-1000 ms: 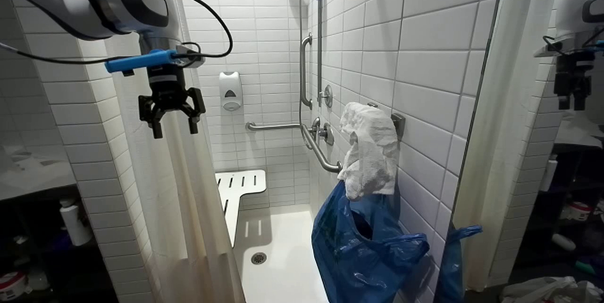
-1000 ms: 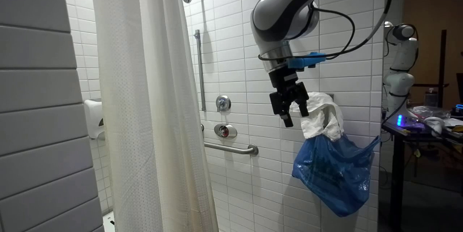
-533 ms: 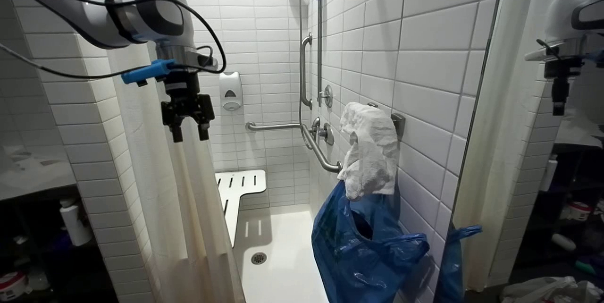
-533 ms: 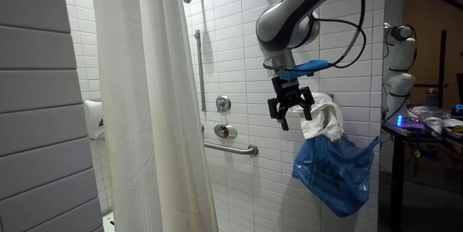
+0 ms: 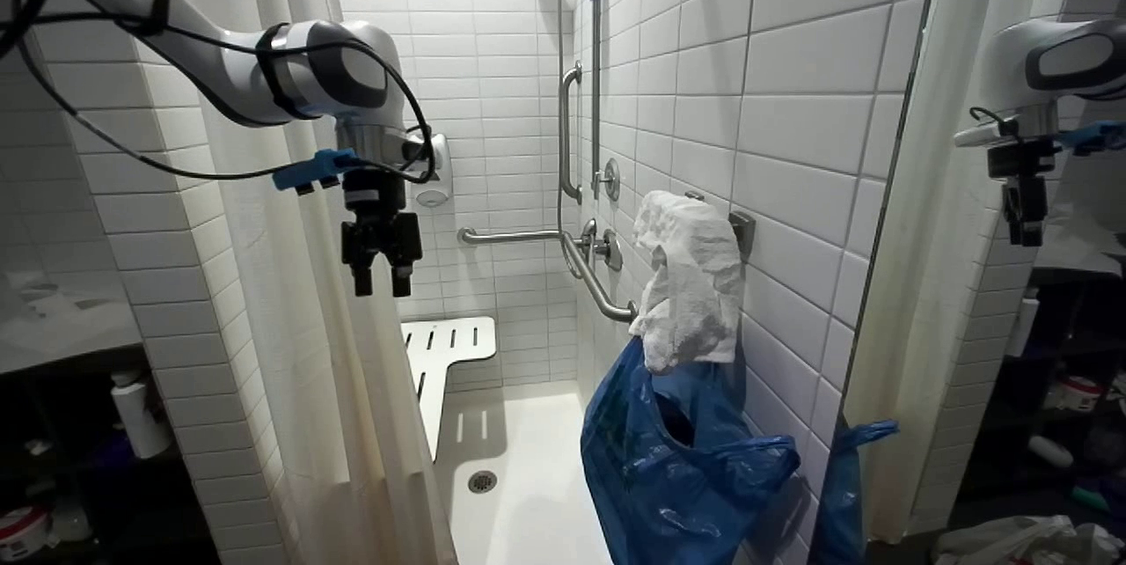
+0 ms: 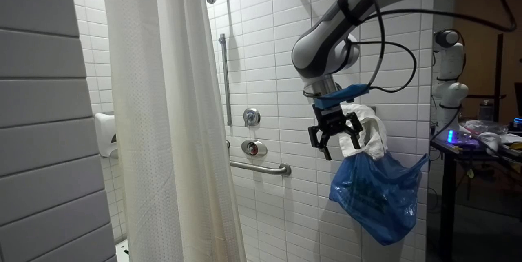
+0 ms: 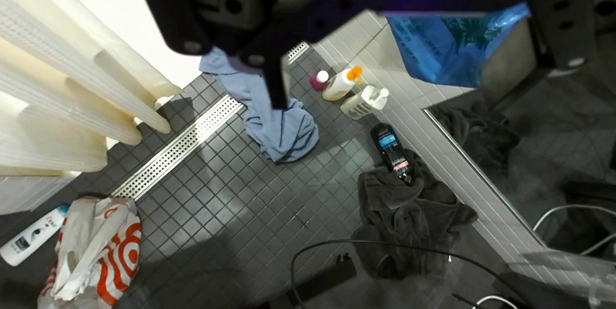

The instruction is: Put the white towel in the plastic

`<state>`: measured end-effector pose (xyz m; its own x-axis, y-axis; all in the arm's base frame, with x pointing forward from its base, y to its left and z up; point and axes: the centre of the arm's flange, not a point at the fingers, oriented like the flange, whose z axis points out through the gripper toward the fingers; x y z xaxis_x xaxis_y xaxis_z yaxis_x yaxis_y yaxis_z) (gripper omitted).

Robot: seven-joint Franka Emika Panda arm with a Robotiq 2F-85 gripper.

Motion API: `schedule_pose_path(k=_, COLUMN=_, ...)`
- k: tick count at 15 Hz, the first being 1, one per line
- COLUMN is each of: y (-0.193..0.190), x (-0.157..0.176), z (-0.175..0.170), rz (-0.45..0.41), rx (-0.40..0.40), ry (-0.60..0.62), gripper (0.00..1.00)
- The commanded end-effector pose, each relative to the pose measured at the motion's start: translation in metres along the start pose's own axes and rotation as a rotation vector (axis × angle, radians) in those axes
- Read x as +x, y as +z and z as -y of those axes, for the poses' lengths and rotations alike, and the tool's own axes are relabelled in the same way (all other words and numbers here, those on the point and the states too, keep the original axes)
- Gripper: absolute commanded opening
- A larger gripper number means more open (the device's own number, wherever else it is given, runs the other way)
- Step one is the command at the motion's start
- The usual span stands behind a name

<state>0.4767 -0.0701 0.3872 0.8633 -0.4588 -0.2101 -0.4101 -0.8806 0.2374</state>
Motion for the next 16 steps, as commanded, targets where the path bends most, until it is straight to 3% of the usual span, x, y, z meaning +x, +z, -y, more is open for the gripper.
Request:
schedule_pose_path(k=1, y=0.001, x=0.019, z=0.002, rz=0.02, rx=0.038, ry=0.167, gripper=1.0)
schedule_pose_path(k=9, y=0.012, x=0.057, z=-0.025, rz=-0.015, rx=0.093, ry=0.539, gripper=1.0)
schedule_pose_path(k=16, y=0.014, x=0.078, z=-0.04, rz=-0.239, rx=0.07, ry=0.876, gripper=1.0)
